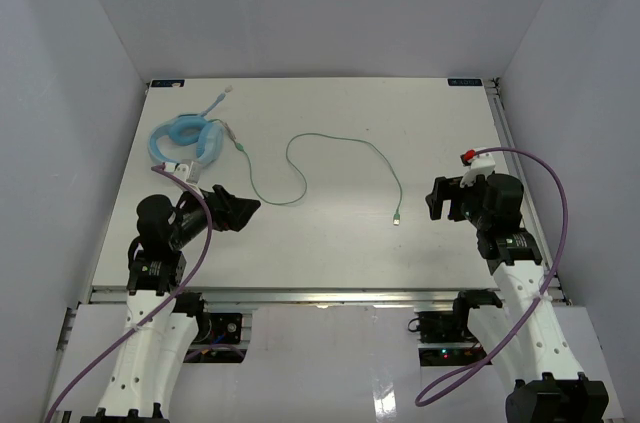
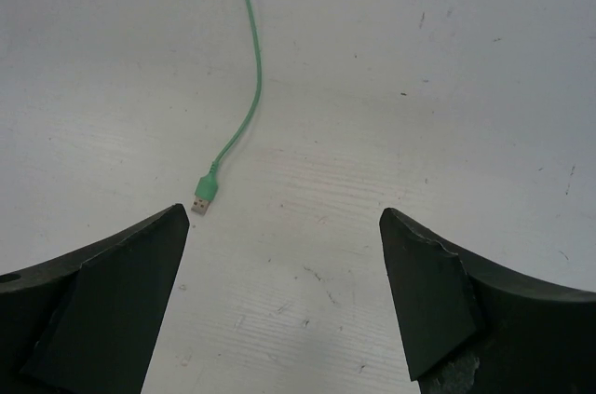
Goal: Wrap the headphones
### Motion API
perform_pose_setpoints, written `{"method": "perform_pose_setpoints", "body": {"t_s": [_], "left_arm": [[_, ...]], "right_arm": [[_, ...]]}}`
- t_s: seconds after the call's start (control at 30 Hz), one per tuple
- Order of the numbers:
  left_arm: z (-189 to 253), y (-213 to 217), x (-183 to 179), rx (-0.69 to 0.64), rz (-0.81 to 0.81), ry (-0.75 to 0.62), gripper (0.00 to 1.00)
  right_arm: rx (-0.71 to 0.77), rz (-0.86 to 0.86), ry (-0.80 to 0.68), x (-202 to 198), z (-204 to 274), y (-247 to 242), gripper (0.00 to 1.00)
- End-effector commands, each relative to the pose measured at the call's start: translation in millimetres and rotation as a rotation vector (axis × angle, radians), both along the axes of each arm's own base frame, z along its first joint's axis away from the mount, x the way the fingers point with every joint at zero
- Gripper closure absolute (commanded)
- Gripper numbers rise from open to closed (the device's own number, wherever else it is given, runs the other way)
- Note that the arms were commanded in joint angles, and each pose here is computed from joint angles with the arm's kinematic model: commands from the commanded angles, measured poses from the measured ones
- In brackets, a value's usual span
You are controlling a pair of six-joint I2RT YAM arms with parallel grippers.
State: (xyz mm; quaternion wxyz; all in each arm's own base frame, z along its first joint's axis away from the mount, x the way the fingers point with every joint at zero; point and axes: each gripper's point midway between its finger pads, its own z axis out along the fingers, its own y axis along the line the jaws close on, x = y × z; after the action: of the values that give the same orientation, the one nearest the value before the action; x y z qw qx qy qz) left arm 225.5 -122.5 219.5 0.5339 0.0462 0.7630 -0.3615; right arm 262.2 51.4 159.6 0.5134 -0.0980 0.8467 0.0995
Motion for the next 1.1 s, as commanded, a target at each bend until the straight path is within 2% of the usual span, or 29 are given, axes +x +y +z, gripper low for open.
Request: {"method": "perform_pose_setpoints", "body": {"t_s": [0.0, 0.2, 0.3, 0.43, 0.47, 0.57, 0.7, 0.83, 0.93, 0.97, 1.07], "left_arm": [[12.8, 0.2, -0.2, 0.003, 0.001, -0.04, 0.02], [11.7, 0.8, 0.9, 0.003, 0.006, -0.033, 0.02], [7.1, 6.3, 6.9, 0.002, 0.052, -0.007, 0.02], [-8.2, 30.4, 23.1, 0.032, 0.225, 0.125, 0.02], [-14.9, 38.6, 30.8, 0.054, 0.278, 0.194, 0.02], [1.7, 56.0, 45.5, 0.102, 0.383, 0.296, 0.02], [25.7, 79.7, 68.3, 0.148, 0.519, 0.309, 0.02], [32.3, 123.5, 91.1, 0.181, 0.698, 0.324, 0.02], [6.1, 178.1, 121.6, 0.167, 0.799, 0.406, 0.07], [-14.7, 192.5, 131.2, 0.191, 0.828, 0.467, 0.09], [-14.7, 224.5, 151.9, 0.284, 0.899, 0.469, 0.09]], "right_arm": [[0.003, 0.03, -0.07, 4.9, 16.2, 3.6, 0.1], [-0.019, 0.126, -0.089, -1.2, 13.7, 13.6, 0.1], [-0.027, 0.287, -0.121, -8.7, 20.8, 33.2, 0.1], [-0.023, 0.562, -0.159, -25.0, 30.4, 64.5, 0.1], [-0.019, 0.595, -0.164, -25.5, 32.4, 68.1, 0.1], [0.01, 0.651, -0.153, -23.6, 30.0, 76.0, 0.1], [0.048, 0.704, -0.149, -27.5, 20.5, 84.0, 0.09], [0.035, 0.713, -0.173, -30.1, 15.7, 84.3, 0.1], [0.023, 0.717, -0.181, -33.7, 11.7, 83.5, 0.1], [0.024, 0.718, -0.182, -34.7, 11.6, 83.7, 0.1], [0.027, 0.72, -0.188, -35.8, 13.3, 84.2, 0.1]]}}
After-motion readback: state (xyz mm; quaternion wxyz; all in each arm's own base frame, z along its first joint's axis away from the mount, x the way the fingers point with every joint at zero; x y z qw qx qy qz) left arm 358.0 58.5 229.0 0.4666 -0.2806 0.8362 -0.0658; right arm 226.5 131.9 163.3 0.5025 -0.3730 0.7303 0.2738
